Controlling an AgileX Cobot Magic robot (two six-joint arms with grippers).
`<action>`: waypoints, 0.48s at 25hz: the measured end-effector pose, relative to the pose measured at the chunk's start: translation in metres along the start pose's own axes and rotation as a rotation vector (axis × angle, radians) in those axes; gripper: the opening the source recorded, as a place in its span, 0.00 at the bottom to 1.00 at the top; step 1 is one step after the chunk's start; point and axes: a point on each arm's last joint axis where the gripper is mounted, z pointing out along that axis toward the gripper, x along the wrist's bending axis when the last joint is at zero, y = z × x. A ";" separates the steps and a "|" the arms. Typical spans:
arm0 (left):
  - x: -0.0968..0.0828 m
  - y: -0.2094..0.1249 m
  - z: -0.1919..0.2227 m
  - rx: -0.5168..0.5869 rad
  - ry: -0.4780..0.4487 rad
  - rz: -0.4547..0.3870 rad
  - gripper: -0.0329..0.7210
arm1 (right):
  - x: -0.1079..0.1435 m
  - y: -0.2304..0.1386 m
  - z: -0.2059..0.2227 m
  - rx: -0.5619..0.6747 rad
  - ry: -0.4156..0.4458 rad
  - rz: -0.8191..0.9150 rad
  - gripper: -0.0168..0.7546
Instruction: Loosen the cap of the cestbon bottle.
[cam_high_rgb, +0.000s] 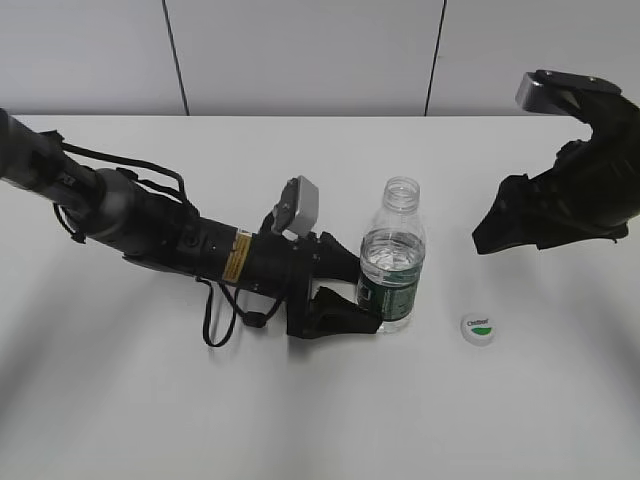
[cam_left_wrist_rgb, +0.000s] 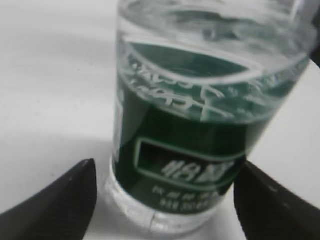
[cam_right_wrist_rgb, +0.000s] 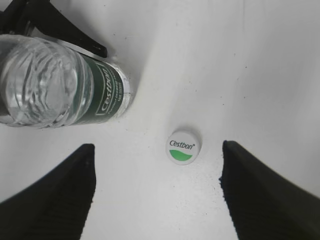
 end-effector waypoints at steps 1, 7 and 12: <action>0.001 0.000 -0.005 0.018 -0.004 -0.001 0.91 | 0.001 0.000 -0.003 -0.008 0.000 -0.004 0.79; 0.010 0.011 -0.034 0.099 0.015 0.038 0.91 | 0.005 -0.001 -0.012 -0.009 0.011 -0.015 0.79; 0.019 0.028 -0.059 0.216 0.110 0.070 0.90 | 0.008 -0.003 -0.018 0.001 0.024 -0.024 0.79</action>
